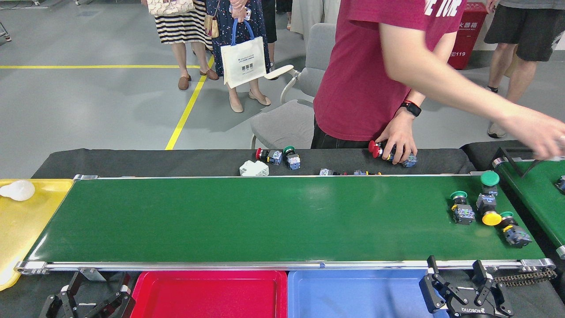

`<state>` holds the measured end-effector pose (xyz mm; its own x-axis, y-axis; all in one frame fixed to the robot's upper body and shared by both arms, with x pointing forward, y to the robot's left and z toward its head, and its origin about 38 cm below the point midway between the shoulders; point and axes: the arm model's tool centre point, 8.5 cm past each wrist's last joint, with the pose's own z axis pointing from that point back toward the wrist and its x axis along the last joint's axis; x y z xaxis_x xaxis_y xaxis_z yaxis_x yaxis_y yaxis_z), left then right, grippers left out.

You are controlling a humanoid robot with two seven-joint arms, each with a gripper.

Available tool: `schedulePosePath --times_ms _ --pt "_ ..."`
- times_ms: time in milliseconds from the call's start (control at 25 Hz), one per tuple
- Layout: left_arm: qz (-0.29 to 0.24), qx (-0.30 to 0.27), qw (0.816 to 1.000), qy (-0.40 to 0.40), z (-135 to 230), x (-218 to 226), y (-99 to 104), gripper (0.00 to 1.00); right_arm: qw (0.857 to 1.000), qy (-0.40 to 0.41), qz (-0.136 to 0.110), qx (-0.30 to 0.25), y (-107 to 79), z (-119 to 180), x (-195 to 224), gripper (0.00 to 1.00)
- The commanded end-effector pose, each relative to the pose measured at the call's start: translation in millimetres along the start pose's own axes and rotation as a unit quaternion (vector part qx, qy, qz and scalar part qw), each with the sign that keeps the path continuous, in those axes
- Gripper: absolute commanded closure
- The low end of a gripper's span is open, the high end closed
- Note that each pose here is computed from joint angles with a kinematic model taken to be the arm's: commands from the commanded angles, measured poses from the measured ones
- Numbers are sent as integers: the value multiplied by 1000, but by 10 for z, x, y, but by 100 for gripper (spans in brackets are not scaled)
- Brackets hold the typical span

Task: Pick switch part from conveyor to tray

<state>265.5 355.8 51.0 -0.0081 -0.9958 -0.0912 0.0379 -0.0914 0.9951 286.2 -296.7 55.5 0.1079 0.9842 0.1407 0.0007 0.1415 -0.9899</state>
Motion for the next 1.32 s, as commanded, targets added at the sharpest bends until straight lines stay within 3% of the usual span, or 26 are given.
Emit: schedulePosePath --times_ms 0,439,759,918,1278 --pt "-6 12 1000 -1 -37 -31 83 0 1000 -1 -2 -10 -67 -41 18 2" --pt "-5 10 1000 -1 -40 -33 74 0 999 30 8 19 -33 -97 -236 2" --pt "-5 12 1000 0 -59 -35 81 0 998 58 9 21 -8 -490 -429 2" --pt "-5 13 1000 -1 -79 -35 89 0 998 67 7 8 -101 -708 -424 2" --pt "-4 15 1000 -4 -103 -14 102 0 997 71 7 37 66 -1057 -370 2"
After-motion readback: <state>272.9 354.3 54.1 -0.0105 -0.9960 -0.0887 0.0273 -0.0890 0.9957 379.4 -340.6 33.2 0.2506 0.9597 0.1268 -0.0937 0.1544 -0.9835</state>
